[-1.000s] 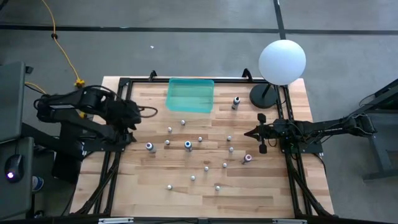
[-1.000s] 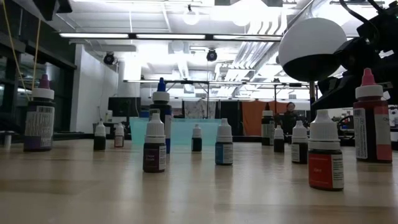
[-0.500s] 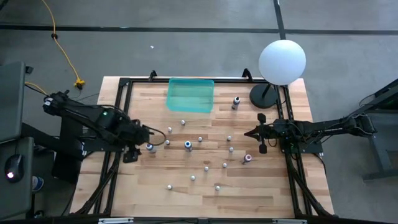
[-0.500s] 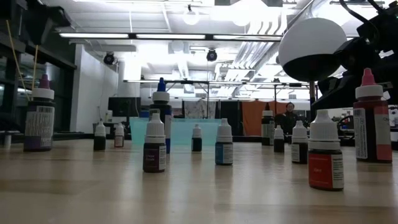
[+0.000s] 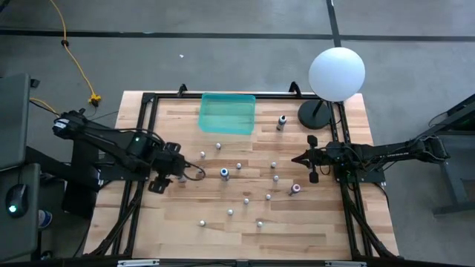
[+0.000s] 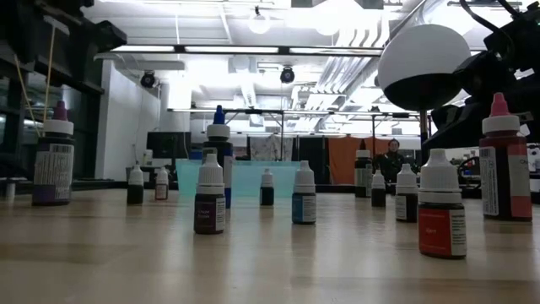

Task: Pick & Place food coloring
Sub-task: Put the big violet food coloring bottle into the blue transparent bin

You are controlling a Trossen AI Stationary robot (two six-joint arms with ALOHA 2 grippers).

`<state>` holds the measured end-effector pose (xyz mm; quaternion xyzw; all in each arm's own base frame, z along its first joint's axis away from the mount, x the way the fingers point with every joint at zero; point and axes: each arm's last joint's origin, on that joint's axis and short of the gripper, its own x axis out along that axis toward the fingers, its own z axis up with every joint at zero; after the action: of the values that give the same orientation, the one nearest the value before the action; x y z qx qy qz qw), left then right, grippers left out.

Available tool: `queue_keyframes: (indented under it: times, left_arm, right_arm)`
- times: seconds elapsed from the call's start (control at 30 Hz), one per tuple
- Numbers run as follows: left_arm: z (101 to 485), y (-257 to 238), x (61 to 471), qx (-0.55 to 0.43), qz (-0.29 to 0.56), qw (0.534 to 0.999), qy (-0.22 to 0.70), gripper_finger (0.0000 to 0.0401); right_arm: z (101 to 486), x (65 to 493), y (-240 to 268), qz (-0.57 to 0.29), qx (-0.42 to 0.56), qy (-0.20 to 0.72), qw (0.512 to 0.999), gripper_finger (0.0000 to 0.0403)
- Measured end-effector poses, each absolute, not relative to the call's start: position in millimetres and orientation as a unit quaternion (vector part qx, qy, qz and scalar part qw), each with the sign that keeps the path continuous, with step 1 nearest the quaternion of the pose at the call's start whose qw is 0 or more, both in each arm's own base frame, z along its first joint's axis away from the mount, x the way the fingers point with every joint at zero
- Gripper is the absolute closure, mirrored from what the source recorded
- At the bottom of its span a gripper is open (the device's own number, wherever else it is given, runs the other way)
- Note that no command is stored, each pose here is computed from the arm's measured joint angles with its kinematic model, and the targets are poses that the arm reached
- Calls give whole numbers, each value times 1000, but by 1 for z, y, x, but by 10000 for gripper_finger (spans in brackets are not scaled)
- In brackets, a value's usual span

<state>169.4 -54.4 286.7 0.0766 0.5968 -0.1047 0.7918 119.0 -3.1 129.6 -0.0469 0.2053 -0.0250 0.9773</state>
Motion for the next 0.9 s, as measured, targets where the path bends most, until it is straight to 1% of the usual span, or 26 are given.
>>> queue_keyframes:
  times: [0.13,0.23,0.4,0.5,0.6,0.9]
  left_arm:
    - [273,-53,166,90,-112,784,604,126]
    - [263,-54,167,89,-112,789,597,126]
    - [250,-50,168,86,-94,796,592,126]
    - [241,-47,168,83,-86,791,600,126]
    - [235,-45,169,79,-81,795,596,126]
    - [235,-42,170,75,-76,796,596,126]
  right_arm:
    - [130,119,-3,-25,-47,205,977,402]
    - [130,119,-3,-25,-47,205,977,402]
    - [130,119,-3,-25,-47,205,977,402]
    - [130,119,-3,-25,-47,205,977,402]
    - [130,119,-3,-25,-47,205,977,402]
    - [130,119,-3,-25,-47,204,977,402]
